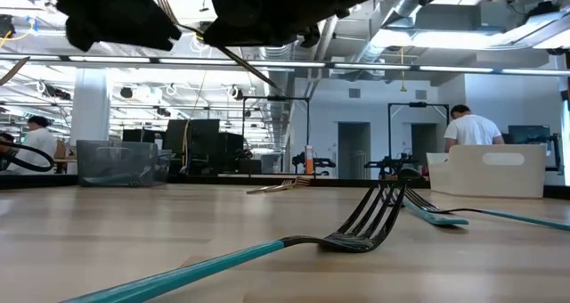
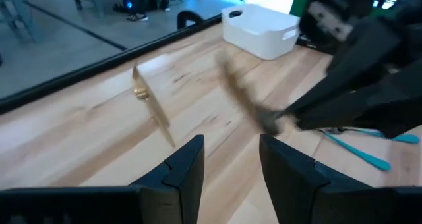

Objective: Sort silverware by color (type)
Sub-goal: Put the gold fork into the bottom black bin

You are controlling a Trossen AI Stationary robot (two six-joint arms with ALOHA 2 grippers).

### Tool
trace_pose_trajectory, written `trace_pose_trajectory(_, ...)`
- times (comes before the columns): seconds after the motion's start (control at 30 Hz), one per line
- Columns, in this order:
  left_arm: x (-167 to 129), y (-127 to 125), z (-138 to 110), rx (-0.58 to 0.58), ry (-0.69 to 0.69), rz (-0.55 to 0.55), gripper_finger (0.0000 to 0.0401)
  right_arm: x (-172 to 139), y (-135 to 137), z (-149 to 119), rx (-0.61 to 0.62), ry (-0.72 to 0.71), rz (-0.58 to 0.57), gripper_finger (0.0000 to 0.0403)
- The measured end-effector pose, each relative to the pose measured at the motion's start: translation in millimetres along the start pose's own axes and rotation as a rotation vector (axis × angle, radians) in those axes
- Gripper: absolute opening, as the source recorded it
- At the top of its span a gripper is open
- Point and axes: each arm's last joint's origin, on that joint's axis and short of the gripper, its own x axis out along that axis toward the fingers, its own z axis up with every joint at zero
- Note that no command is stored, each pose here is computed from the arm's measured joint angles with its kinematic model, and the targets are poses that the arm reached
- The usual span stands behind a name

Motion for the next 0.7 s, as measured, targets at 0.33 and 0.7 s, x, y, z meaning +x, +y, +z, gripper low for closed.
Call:
trace_pose_trajectory(0.33, 6.5, -8.2, 9.6, 0.021, -0.035, -0.027, 0.0133, 1.2, -4.0, -1.4, -0.085, 0.021, -0.096, 0.0024)
trace_pose_trajectory(0.7, 14.2, -2.8, 16.1, 0.041, -0.138, 0.093, 0.0120, -4.0, 0.9, -2.8, -0.135, 0.034, -0.094, 0.0024)
